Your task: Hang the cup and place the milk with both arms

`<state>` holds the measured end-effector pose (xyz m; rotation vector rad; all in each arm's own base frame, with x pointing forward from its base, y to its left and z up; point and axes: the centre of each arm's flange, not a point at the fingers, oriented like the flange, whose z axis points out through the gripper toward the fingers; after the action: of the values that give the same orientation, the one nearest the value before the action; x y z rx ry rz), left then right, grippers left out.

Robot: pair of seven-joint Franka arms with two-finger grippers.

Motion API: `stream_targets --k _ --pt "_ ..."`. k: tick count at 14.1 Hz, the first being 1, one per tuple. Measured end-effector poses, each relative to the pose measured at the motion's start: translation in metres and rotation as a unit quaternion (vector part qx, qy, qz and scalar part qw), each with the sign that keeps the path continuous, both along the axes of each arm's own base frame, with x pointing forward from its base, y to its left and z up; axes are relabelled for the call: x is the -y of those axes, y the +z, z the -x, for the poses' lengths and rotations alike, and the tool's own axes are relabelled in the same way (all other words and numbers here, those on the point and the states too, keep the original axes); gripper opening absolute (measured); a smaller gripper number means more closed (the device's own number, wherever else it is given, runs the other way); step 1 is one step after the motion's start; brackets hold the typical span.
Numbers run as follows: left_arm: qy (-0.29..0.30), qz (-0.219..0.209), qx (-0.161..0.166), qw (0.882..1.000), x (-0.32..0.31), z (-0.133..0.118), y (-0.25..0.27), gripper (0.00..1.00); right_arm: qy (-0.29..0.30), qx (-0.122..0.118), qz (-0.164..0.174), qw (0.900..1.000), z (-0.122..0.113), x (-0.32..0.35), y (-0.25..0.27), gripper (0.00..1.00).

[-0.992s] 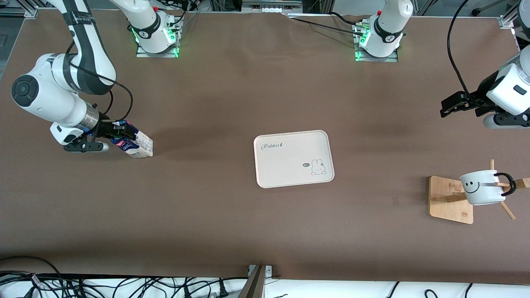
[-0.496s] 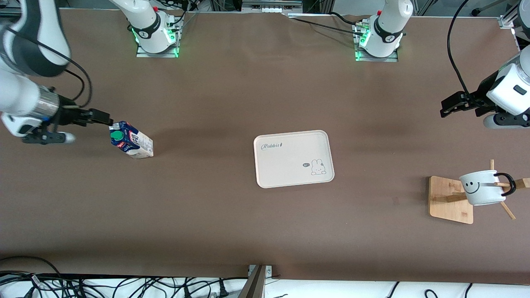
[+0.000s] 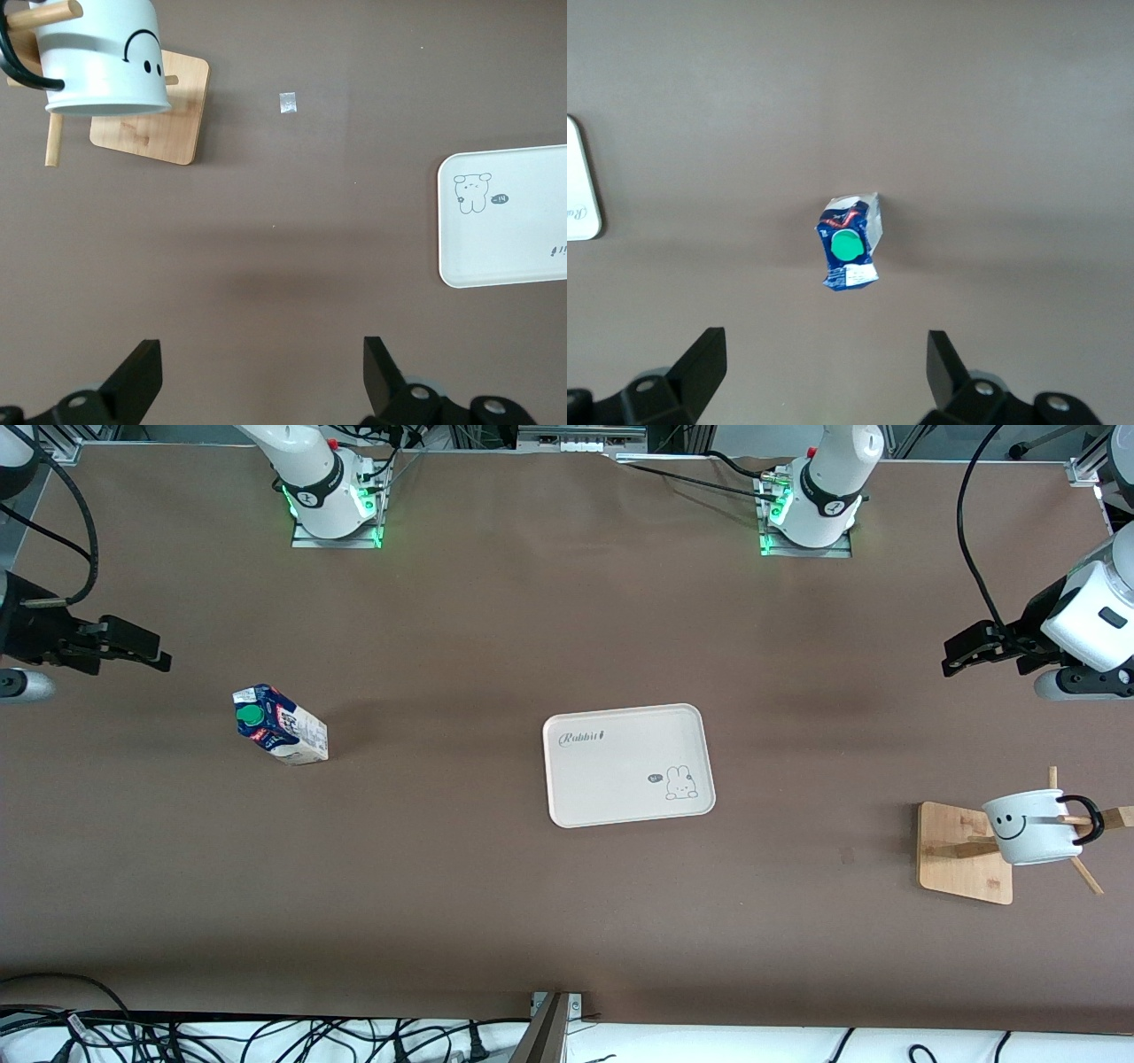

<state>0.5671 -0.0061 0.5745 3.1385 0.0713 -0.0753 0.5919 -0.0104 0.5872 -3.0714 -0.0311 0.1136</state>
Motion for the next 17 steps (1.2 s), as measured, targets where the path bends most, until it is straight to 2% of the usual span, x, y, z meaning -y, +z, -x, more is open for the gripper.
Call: stream_targets --k 3,6,8,10,14,15,17 --pt "0.000 0.000 0.000 1.000 0.000 0.000 0.000 1.00 -0.010 -0.003 0.009 1.000 -0.004 0.012 -0.005 1.00" --pt "0.000 0.000 0.000 1.000 0.000 0.000 0.000 1.00 -0.018 -0.003 0.045 0.999 -0.004 0.023 -0.004 1.00" --pt "0.000 0.000 0.000 1.000 0.000 0.000 0.000 1.00 -0.034 -0.003 0.044 0.998 -0.004 0.031 -0.003 1.00" --pt "0.000 0.000 0.000 1.000 0.000 0.000 0.000 1.00 -0.032 0.011 0.039 0.999 -0.007 0.031 -0.001 1.00" --pt "0.000 0.000 0.000 1.000 0.000 0.000 0.000 1.00 -0.031 0.068 0.038 0.996 -0.020 0.029 0.008 1.00" --pt "0.000 0.000 0.000 1.000 0.000 0.000 0.000 1.00 -0.032 0.072 0.038 0.996 -0.018 0.030 0.011 1.00" --pt "0.000 0.000 0.000 1.000 0.000 0.000 0.000 1.00 -0.033 0.061 0.037 0.997 -0.011 0.031 0.017 1.00"
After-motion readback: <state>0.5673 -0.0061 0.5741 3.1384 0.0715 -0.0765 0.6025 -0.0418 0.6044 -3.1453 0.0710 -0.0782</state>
